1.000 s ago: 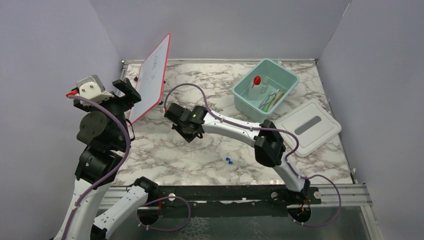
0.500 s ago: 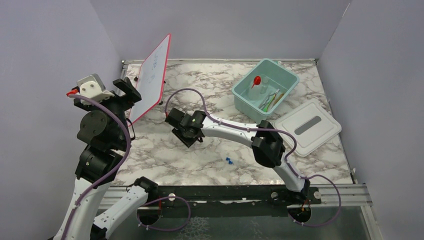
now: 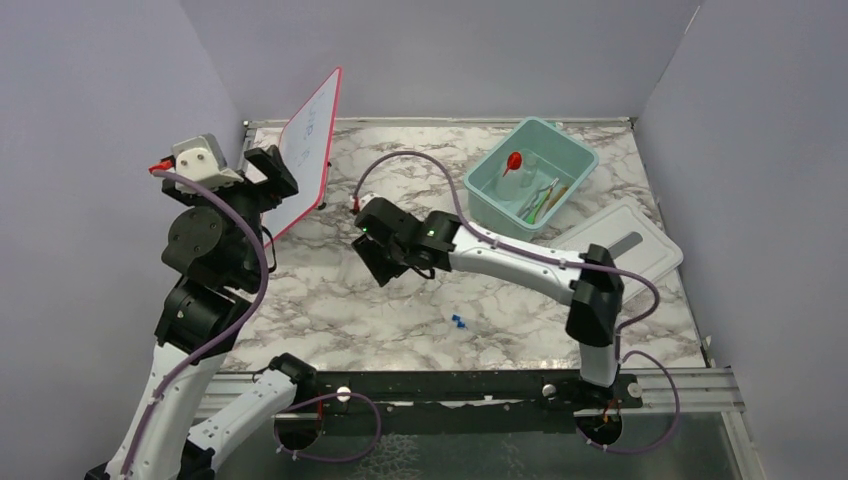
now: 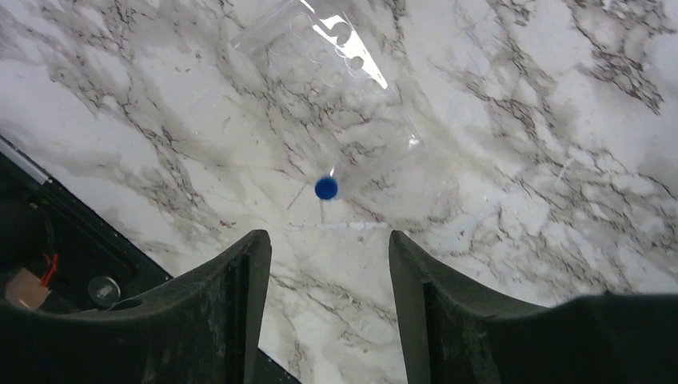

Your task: Organize the chemistry lab equipment

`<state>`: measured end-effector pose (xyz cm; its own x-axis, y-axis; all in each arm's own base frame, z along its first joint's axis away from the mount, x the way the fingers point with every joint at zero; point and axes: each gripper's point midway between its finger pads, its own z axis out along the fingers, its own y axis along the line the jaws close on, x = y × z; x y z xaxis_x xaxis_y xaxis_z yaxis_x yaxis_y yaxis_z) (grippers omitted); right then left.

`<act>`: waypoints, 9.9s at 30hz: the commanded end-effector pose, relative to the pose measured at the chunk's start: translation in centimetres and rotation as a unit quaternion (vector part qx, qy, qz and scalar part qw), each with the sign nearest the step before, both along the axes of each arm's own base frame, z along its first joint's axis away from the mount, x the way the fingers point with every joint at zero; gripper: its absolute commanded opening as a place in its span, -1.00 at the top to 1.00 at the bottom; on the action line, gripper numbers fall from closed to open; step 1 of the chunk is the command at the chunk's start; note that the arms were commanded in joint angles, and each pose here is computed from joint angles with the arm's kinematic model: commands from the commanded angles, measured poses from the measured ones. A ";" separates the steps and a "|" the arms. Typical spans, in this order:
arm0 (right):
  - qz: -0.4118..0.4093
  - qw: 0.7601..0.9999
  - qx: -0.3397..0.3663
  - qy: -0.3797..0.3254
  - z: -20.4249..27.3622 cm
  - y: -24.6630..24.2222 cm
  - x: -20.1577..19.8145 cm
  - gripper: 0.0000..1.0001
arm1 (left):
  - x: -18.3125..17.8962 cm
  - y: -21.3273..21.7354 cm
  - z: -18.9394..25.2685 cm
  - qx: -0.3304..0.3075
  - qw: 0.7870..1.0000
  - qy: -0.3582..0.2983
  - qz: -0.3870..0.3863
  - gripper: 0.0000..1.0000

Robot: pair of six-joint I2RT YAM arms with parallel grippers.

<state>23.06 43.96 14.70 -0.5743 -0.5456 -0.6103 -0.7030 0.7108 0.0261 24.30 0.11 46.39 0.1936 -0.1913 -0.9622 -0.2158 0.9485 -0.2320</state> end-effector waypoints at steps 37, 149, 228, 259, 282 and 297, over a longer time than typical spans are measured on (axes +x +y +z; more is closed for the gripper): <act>-0.019 0.985 -0.147 0.084 -12.7 -16.1 -3.8 0.04 | 6.5 -15.7 -5.3 0.012 0.947 0.093 -0.308 -0.84; -0.145 0.922 0.352 0.067 16.8 -9.5 5.4 0.46 | 2.3 -26.7 -16.6 0.149 0.781 0.051 -0.604 0.85; 0.337 0.925 0.123 -0.129 -5.6 0.0 0.9 0.69 | 7.5 -15.2 6.0 0.005 0.964 -0.018 -0.264 -0.58; 0.317 0.941 0.101 -0.068 -6.6 -0.9 0.1 0.50 | 7.3 -15.6 5.4 0.006 0.961 -0.014 -0.275 -0.58; 0.275 0.953 0.111 -0.063 -5.2 -0.8 1.0 0.34 | 7.6 -15.7 4.9 0.007 0.962 -0.008 -0.273 -0.59; -0.003 0.984 0.146 -0.105 3.7 -4.3 5.8 0.16 | 6.7 -14.6 3.3 0.010 0.965 0.001 -0.263 -0.59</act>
